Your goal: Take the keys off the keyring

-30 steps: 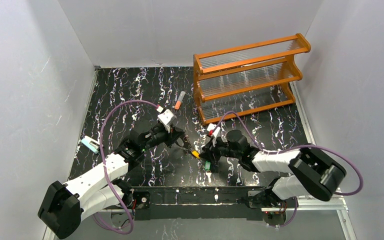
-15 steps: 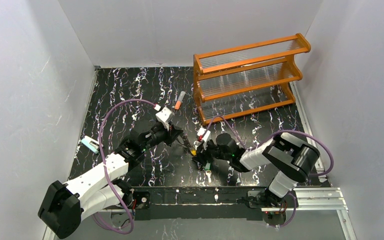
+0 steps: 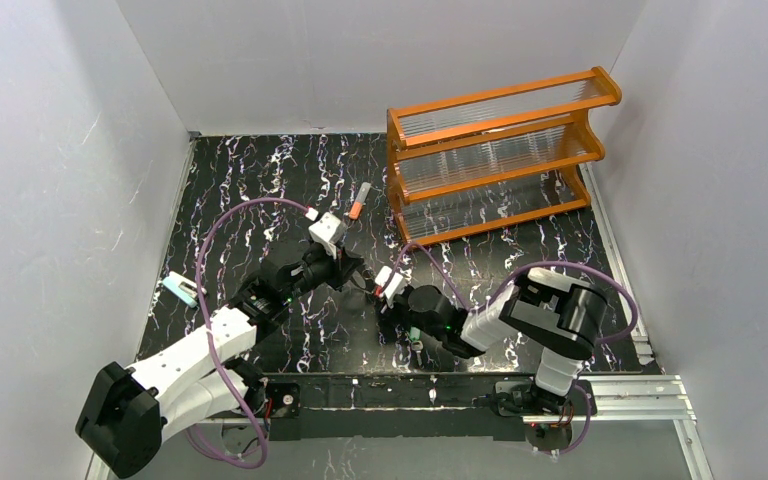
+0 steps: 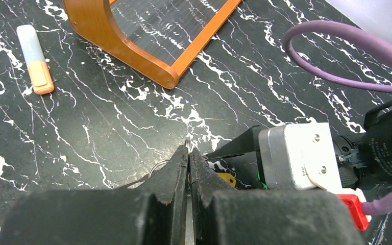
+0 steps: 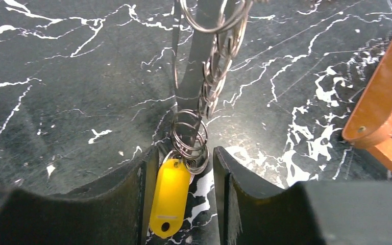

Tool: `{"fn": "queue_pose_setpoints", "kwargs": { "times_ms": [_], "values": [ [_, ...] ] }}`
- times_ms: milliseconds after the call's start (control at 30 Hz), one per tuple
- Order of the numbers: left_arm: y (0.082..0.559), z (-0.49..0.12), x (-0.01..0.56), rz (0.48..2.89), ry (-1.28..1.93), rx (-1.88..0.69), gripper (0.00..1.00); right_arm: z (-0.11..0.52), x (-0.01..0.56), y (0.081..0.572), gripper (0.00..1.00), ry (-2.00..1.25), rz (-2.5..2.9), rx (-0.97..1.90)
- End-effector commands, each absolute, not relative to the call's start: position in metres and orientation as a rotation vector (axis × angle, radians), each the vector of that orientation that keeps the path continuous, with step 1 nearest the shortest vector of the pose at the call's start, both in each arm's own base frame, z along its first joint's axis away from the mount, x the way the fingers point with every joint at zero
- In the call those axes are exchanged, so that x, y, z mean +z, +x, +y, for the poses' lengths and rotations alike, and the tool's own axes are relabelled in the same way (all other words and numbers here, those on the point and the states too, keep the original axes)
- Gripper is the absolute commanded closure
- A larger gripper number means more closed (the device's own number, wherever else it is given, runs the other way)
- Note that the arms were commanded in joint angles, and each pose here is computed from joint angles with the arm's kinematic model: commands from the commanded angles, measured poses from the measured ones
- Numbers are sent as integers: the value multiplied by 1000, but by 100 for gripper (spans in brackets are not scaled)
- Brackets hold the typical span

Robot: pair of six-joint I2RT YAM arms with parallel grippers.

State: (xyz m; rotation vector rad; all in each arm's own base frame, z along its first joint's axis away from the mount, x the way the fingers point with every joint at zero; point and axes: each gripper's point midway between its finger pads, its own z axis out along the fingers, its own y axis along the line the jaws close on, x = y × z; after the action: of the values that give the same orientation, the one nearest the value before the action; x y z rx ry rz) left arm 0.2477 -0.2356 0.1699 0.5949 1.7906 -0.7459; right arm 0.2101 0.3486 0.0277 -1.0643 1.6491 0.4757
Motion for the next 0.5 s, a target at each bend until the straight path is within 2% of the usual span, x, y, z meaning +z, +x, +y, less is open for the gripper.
{"fn": "queue_pose_setpoints", "kwargs": {
  "times_ms": [0, 267, 467],
  "values": [
    [256, -231, 199, 1729, 552, -715, 100, 312, -3, 213, 50, -1119, 1710, 257],
    [262, -220, 197, 1752, 514, -645, 100, 302, -10, 199, 50, -1188, 1718, 157],
    [264, -216, 196, 1762, 509, -615, 100, 298, -12, 201, 55, -1185, 1712, 90]
  ]
}}
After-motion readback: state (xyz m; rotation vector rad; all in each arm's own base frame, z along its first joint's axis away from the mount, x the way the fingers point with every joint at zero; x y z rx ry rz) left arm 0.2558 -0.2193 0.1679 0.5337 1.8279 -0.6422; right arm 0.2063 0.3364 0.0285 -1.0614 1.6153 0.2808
